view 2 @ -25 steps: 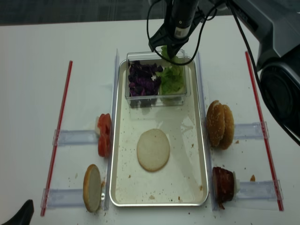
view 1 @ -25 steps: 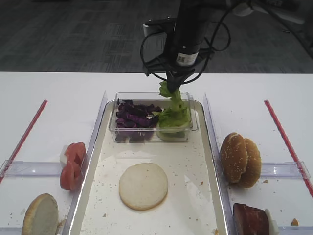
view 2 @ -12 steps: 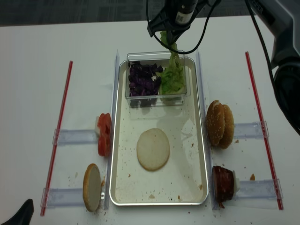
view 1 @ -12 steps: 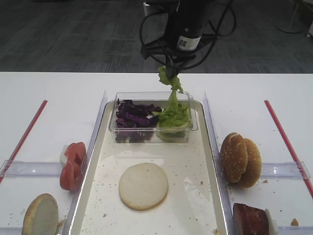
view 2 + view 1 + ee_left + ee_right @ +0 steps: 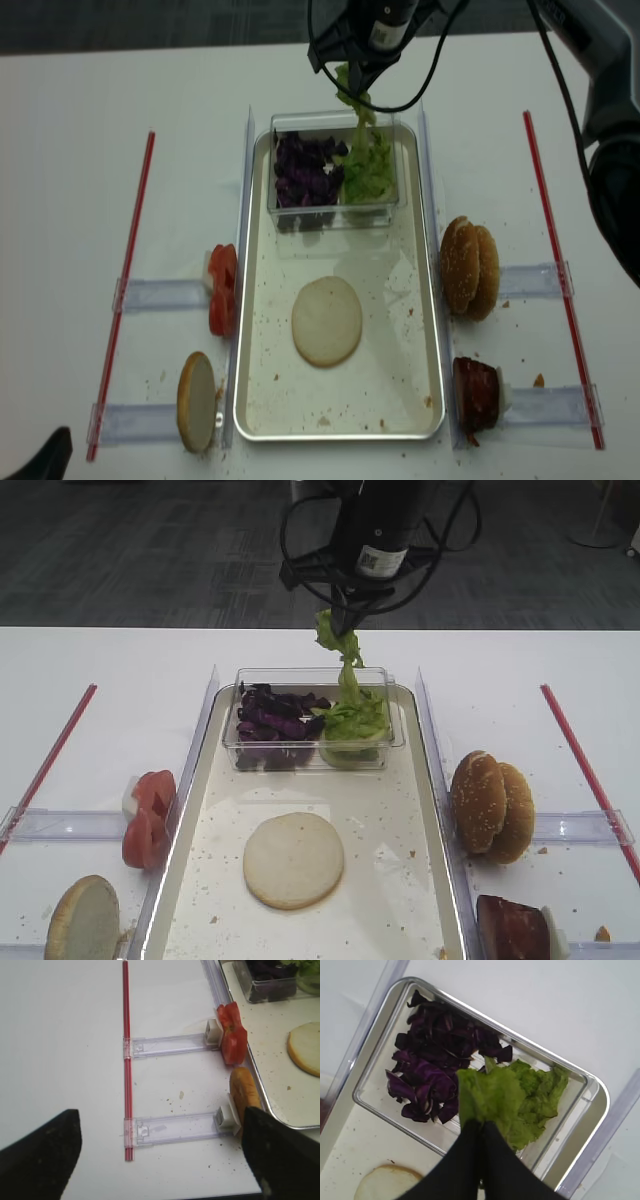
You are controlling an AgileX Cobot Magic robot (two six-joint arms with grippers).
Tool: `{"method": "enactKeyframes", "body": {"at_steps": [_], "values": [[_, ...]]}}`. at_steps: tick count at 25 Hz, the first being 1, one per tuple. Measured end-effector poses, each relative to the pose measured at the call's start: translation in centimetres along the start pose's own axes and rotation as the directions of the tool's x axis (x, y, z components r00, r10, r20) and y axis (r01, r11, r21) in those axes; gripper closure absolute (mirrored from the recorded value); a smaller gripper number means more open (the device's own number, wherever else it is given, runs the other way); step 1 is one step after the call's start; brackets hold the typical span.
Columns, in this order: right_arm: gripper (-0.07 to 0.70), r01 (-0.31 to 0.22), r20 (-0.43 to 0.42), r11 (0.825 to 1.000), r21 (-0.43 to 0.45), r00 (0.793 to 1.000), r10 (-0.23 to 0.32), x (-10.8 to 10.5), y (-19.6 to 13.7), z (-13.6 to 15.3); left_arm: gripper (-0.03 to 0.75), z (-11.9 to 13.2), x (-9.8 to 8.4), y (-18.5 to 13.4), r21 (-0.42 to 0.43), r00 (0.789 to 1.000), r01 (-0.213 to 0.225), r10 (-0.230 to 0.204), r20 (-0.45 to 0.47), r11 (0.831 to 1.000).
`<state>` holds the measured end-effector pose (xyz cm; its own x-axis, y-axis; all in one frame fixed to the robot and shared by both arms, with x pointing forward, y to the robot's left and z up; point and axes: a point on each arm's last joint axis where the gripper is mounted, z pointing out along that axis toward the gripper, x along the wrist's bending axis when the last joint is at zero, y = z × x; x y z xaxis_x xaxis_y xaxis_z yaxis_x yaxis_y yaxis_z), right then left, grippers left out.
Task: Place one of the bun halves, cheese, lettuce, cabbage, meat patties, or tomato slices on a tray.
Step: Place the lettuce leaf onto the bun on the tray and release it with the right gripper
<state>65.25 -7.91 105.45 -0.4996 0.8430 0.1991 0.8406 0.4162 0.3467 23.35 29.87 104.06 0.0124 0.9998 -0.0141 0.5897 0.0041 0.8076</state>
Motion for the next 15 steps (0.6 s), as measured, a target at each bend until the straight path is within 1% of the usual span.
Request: {"method": "enactKeyframes", "body": {"at_steps": [5, 8, 11, 15], "values": [[0.589, -0.013, -0.008, 0.998, -0.056, 1.0, 0.012, 0.7, 0.0, -2.8, 0.118, 0.0, 0.0, 0.0, 0.0, 1.0, 0.0, 0.0, 0.0, 1.0], [0.589, -0.02, -0.022, 0.997, -0.069, 1.0, 0.018, 1.1, -0.1, -3.5, 0.118, 0.0, 0.0, 0.0, 0.0, 1.0, 0.0, 0.0, 0.0, 1.0], [0.589, -0.008, -0.029, 0.999, -0.045, 1.0, 0.007, 1.9, -0.7, -3.3, 0.118, 0.0, 0.0, 0.0, 0.0, 1.0, 0.0, 0.0, 0.0, 1.0], [0.589, 0.03, -0.046, 1.0, -0.002, 0.998, -0.03, 4.1, -2.0, -3.0, 0.118, 0.0, 0.0, 0.0, 0.0, 1.0, 0.0, 0.0, 0.0, 1.0]]}}
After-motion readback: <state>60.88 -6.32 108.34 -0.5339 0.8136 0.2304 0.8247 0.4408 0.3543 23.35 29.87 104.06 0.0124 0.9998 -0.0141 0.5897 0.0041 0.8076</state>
